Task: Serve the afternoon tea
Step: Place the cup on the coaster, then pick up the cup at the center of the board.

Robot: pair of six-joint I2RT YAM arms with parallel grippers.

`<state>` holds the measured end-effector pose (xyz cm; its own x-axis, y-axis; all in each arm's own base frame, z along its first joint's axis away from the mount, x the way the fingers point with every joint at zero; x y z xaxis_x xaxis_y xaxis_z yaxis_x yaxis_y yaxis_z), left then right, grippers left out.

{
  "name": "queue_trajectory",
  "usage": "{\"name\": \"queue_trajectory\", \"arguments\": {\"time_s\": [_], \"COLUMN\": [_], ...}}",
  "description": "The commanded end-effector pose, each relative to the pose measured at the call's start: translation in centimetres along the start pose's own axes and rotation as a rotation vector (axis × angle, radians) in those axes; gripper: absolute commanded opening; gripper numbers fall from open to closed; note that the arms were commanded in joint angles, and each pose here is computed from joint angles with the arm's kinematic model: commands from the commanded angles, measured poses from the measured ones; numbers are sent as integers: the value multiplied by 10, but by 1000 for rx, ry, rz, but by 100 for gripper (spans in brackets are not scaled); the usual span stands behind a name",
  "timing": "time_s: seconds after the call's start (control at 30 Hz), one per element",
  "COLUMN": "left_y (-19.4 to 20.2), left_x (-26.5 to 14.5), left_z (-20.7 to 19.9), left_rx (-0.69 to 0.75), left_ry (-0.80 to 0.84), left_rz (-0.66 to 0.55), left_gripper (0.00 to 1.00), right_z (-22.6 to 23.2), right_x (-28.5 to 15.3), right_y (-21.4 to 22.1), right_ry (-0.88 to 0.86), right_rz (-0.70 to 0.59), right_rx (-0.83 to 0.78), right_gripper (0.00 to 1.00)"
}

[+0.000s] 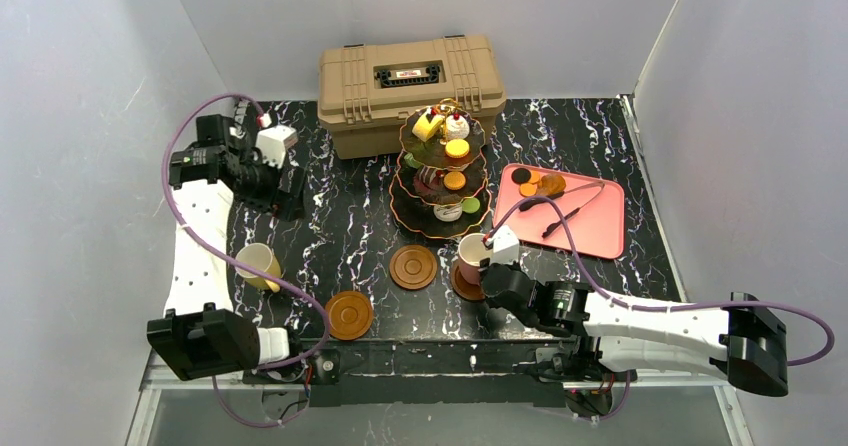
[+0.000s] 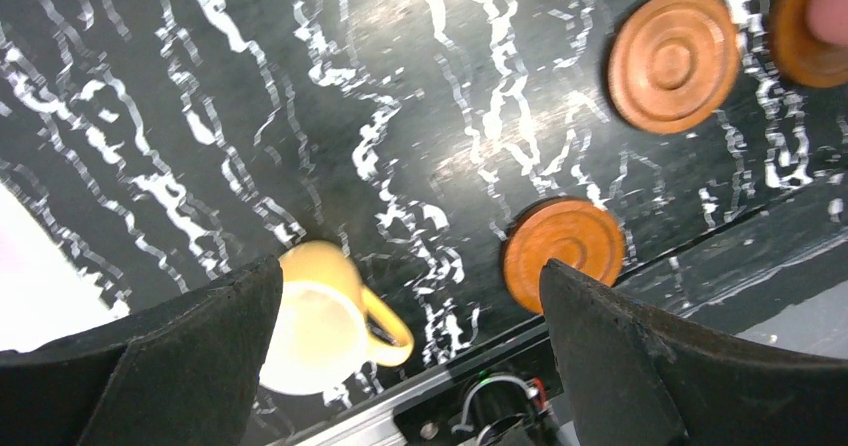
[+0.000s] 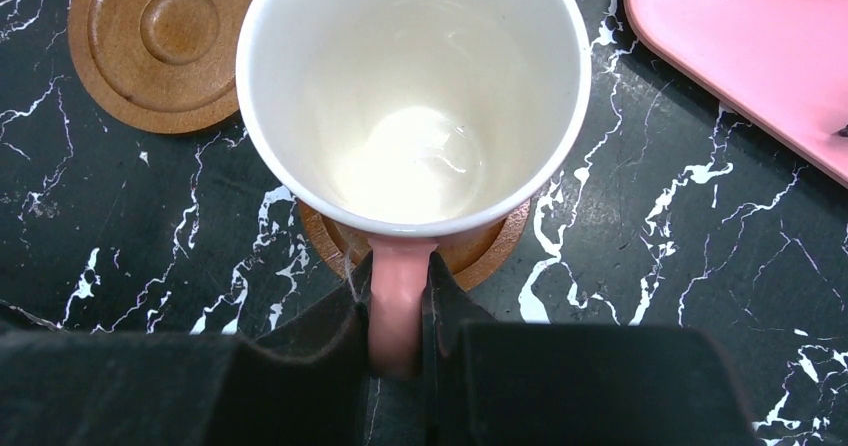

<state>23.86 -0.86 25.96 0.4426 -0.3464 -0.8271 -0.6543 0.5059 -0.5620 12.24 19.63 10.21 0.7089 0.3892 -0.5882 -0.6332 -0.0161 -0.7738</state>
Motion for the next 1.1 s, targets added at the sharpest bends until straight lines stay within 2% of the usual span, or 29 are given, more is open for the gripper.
{"name": "queue_trajectory", "arguments": {"time_s": [0.0,0.13,0.2,0.23,0.37,0.53,0.93,1.07], "left_y": [23,38,42,45,52,60,98,117], "left_x": [-16,-19,-21,-22,-22,-25,-37,-26], "left_z": [17,33,38,40,45,45,70,74], "left_rx": [39,23,13,7,0,16,-7,-51], "left_ry": [-12,-45,-57,-59,-64,-44,-46,-13], "left_rz": [64,90,95,99,111,136,203,211], "left_gripper": [99,99,99,99,99,99,99,92], "right_z": [3,6,8,9,8,13,38,52], "right_x": [-5,-10,-10,-10,-9,-16,-67,-71], "right_y": [-8,-8,-5,-3,1,-18,-108,-126], "right_ry": [-7,-34,-49,-51,-21,-21,-57,-82], "right_rz": [-19,-13,2,11,27,-25,-161,-188], "right_rx": [50,57,51,46,31,33,17,4], "right_gripper": [18,20,28,33,69,97,98,98]}}
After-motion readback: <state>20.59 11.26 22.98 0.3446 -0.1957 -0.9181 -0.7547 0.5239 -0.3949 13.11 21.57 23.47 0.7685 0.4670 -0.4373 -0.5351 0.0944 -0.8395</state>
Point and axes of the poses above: each gripper's point midway between its finger pads, its own x axis out along the fingers, its own z axis along the line the jaws close on, y = z × x, the point moved 4 cm from there along -x, back along the fingers, and after that the axes turned 12 degrees about x, right-handed, at the moved point
